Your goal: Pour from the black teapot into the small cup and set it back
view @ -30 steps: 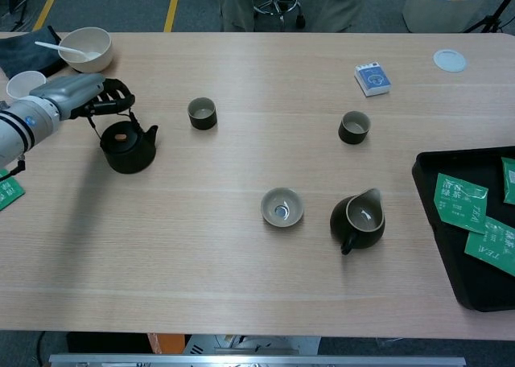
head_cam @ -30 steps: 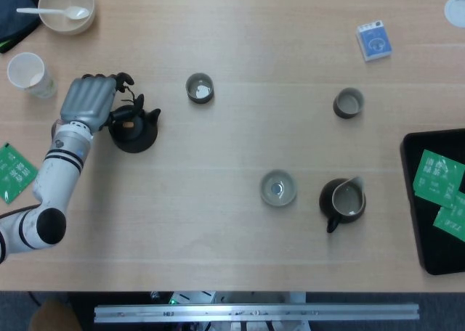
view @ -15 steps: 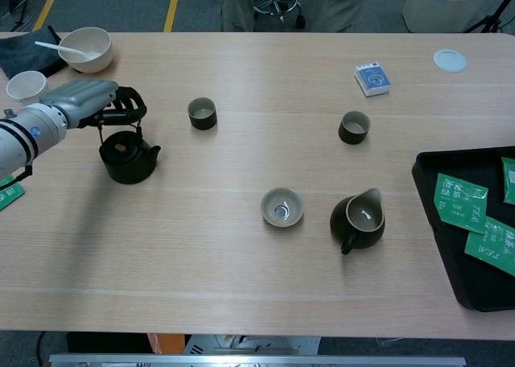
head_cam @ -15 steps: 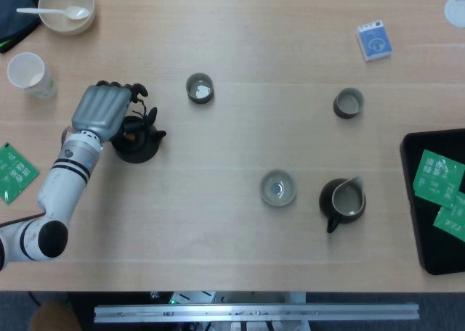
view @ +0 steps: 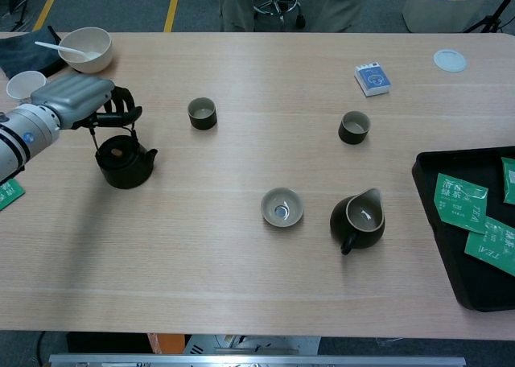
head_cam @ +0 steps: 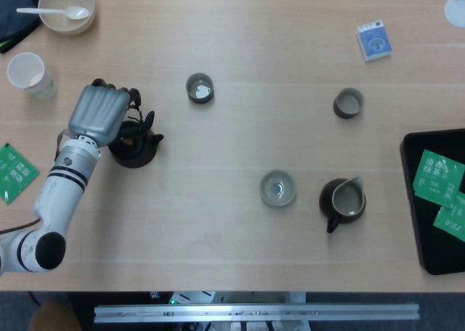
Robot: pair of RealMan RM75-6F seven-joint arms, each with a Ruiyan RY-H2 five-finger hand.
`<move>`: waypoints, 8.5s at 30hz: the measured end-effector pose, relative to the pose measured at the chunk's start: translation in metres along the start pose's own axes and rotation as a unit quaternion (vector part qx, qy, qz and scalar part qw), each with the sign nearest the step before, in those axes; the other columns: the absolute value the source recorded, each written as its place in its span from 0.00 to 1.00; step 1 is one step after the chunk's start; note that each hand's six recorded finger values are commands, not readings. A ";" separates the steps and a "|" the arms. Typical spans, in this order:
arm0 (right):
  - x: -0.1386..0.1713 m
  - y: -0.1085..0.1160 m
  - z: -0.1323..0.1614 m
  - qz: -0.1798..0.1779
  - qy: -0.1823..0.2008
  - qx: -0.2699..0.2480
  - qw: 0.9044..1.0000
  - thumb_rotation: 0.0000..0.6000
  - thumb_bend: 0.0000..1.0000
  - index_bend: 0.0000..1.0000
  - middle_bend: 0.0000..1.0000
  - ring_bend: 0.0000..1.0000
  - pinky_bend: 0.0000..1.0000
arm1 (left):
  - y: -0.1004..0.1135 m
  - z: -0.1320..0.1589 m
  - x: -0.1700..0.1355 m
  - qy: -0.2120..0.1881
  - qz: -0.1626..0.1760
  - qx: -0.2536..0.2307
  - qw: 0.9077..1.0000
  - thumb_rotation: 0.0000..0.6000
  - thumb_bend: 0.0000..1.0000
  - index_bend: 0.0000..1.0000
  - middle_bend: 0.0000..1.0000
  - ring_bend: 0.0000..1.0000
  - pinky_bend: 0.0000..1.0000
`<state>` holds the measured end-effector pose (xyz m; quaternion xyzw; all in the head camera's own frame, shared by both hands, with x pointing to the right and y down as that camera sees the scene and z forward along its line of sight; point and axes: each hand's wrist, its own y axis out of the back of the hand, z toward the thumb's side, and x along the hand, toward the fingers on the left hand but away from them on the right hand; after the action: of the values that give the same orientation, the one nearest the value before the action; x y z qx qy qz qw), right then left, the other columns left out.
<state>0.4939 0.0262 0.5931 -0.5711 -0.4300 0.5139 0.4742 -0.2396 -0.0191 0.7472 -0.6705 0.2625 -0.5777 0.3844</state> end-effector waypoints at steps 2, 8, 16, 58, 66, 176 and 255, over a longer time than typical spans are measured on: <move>0.000 0.000 0.000 0.000 0.000 0.000 1.000 1.00 0.43 0.26 0.31 0.19 0.13 | -0.001 0.000 -0.002 0.002 0.000 0.007 1.000 0.00 0.36 0.36 0.42 0.35 0.23; 0.000 0.000 0.000 0.000 0.001 -0.002 1.000 1.00 0.43 0.26 0.31 0.19 0.13 | -0.002 0.000 -0.006 0.003 0.002 0.021 1.000 0.00 0.36 0.37 0.44 0.36 0.23; 0.001 -0.001 0.000 0.000 0.000 -0.002 1.000 1.00 0.43 0.26 0.31 0.19 0.13 | 0.005 0.005 -0.013 -0.003 0.012 0.028 1.000 0.00 0.36 0.38 0.46 0.38 0.23; 0.005 -0.004 -0.006 0.005 -0.006 -0.006 1.000 1.00 0.43 0.26 0.31 0.19 0.13 | -0.010 0.013 -0.037 0.005 -0.020 0.050 0.999 0.00 0.36 0.43 0.52 0.43 0.23; 0.004 -0.005 -0.008 0.008 -0.008 -0.007 1.000 1.00 0.43 0.26 0.31 0.19 0.13 | -0.010 0.022 -0.035 0.004 -0.026 0.045 0.999 0.00 0.36 0.43 0.57 0.47 0.23; 0.011 -0.015 -0.017 0.026 -0.017 -0.014 0.999 1.00 0.43 0.26 0.31 0.19 0.13 | -0.065 0.041 -0.088 0.030 0.008 -0.024 0.999 0.12 0.34 0.50 0.59 0.48 0.23; 0.012 -0.011 -0.031 0.003 -0.048 -0.027 0.998 1.00 0.43 0.26 0.31 0.19 0.13 | 0.044 0.013 -0.026 0.036 0.082 0.024 0.996 0.21 0.27 1.00 1.00 0.95 0.44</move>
<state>0.5260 0.0371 0.6022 -0.5595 -0.4643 0.5307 0.4357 -0.2281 -0.0208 0.6954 -0.6159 0.3168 -0.5741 0.4368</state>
